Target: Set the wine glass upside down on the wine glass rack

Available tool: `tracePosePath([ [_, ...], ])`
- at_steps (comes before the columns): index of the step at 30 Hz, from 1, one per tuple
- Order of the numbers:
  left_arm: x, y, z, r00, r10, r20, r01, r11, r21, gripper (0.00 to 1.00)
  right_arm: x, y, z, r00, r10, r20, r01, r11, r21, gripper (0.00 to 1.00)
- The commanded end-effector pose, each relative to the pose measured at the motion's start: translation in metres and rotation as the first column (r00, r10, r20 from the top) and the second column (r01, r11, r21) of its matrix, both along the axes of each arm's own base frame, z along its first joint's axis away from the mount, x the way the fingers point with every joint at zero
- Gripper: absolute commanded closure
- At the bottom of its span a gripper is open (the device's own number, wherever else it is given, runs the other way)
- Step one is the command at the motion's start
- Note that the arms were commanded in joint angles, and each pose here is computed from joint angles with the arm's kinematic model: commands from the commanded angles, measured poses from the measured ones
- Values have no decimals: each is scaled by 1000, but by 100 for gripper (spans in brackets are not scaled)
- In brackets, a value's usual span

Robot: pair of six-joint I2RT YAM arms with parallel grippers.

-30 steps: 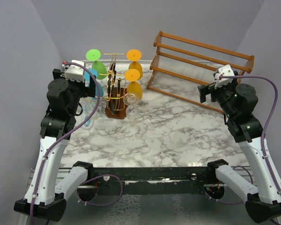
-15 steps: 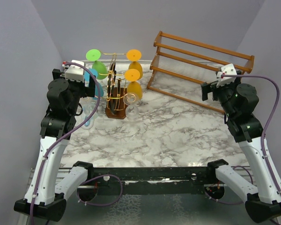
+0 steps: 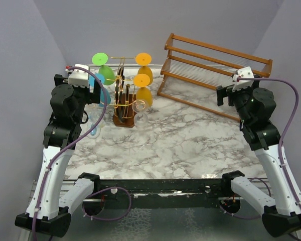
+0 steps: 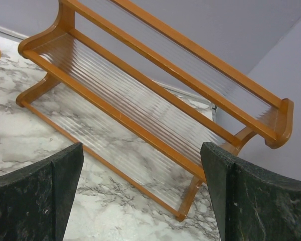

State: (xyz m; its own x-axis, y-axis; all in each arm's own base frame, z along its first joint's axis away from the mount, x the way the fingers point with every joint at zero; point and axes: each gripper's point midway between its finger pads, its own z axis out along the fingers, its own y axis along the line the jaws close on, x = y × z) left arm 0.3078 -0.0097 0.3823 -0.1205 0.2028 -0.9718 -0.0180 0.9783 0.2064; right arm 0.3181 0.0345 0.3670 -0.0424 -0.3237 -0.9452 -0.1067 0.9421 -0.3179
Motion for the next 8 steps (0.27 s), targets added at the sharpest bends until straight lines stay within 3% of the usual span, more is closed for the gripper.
tracePosePath([
  [1,-2,7,9,999,31,32,-31,1000,-1,1,-2,8,8,999,51,18,-51,999,4,0],
  [8,-3,5,9,999,20,31,-20,1000,4,1,-4,7,9,999,51,21,-51,999,1,0],
])
